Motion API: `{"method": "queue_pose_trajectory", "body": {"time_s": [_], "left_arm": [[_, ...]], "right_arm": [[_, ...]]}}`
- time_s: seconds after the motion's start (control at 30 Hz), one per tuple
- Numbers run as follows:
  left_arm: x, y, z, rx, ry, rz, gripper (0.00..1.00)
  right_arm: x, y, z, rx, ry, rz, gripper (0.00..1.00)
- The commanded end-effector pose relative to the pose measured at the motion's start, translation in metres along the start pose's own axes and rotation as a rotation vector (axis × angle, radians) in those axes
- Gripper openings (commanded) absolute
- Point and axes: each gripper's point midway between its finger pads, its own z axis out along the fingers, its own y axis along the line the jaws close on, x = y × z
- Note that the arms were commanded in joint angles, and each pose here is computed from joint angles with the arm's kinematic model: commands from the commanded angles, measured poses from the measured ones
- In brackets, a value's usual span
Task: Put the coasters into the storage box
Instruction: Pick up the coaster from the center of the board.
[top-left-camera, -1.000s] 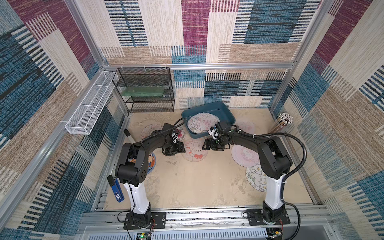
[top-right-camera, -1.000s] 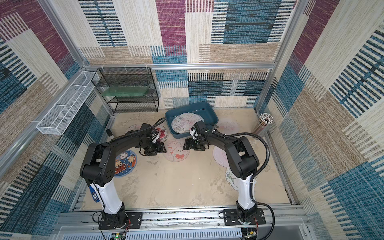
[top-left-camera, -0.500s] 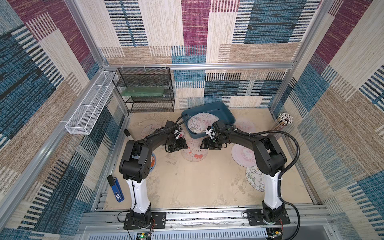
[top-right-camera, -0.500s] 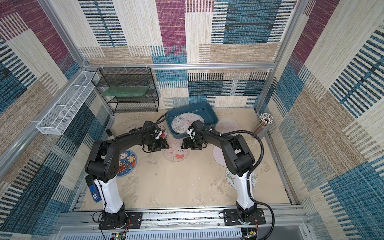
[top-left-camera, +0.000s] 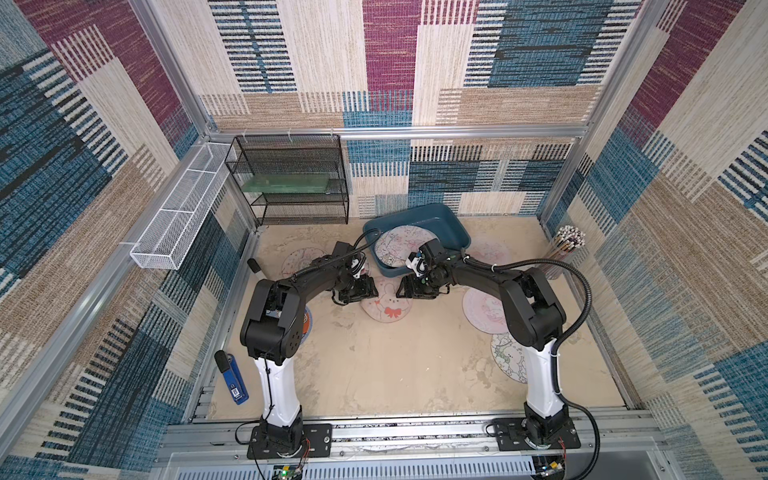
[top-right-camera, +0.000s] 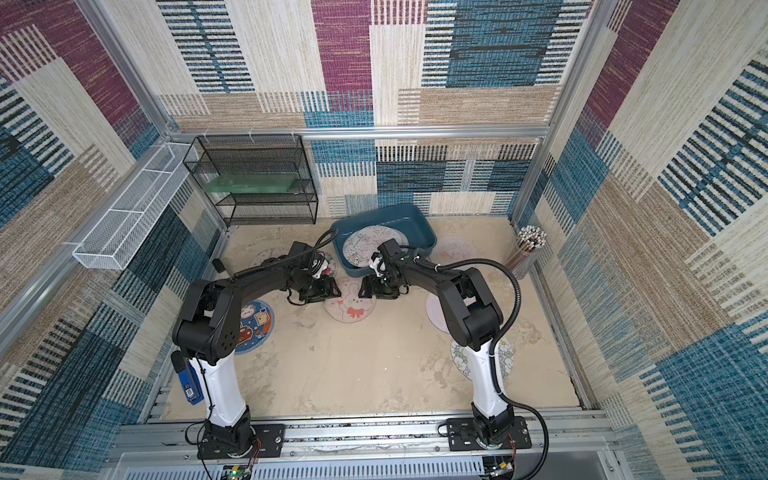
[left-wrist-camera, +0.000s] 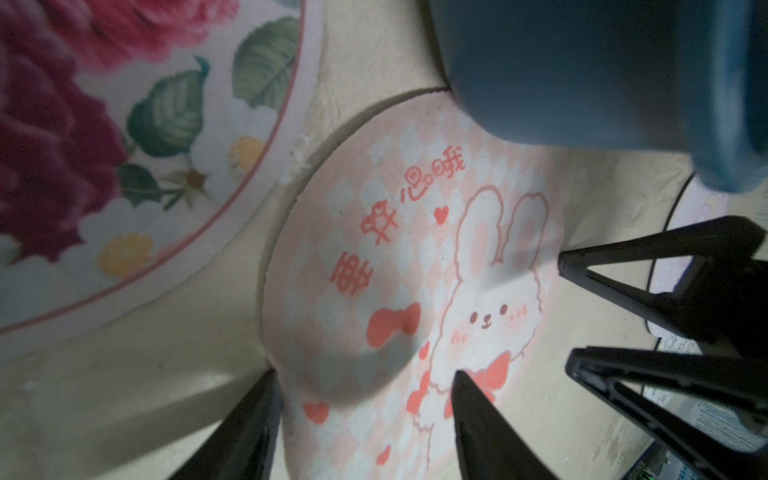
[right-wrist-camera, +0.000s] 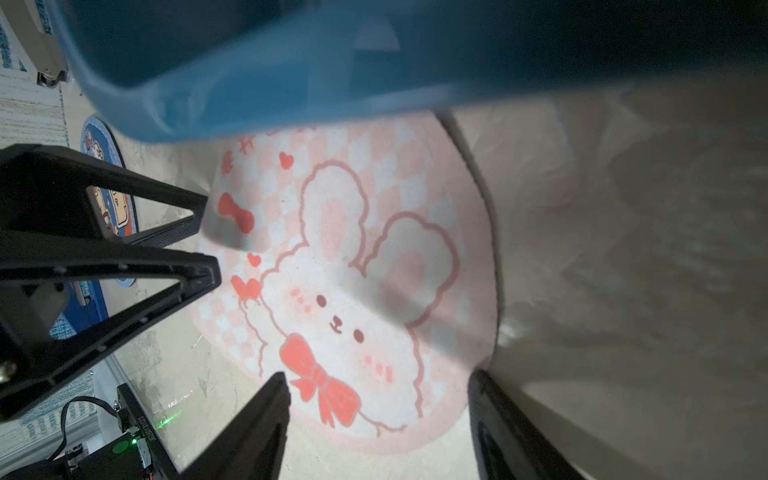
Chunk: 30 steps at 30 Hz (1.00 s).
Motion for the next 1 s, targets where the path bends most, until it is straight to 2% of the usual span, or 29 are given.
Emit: {"method": "queue_pose_trajectory", "body": {"time_s": [0.0,0.2,0.37,0.6,0.73,0.97], "left_arm": [[0.024,0.013,0.007,-0.05,0.083,-0.036,0.65],[0.026,0.014,0.006,-0.054,0.081,-0.037,0.62],[0.023,0.012,0.001,-0.051,0.062,-0.042,0.54],[0.019,0.008,-0.003,-0.043,0.052,-0.038,0.3],[0.019,0.005,-0.007,-0.038,0.045,-0.035,0.2],[0.018,-0.003,-0.029,-0.039,0.018,-0.011,0.01]], "right_arm": [[0.031,-0.016,0.012,0.062,0.115,0.062,0.71],[0.03,-0.018,0.013,0.067,0.112,0.071,0.69],[0.031,-0.022,0.01,0.073,0.108,0.077,0.68],[0.029,-0.02,0.009,0.065,0.1,0.083,0.68],[0.03,-0.018,0.009,0.062,0.099,0.081,0.68],[0.027,-0.015,0.002,0.042,0.075,0.085,0.69]]}}
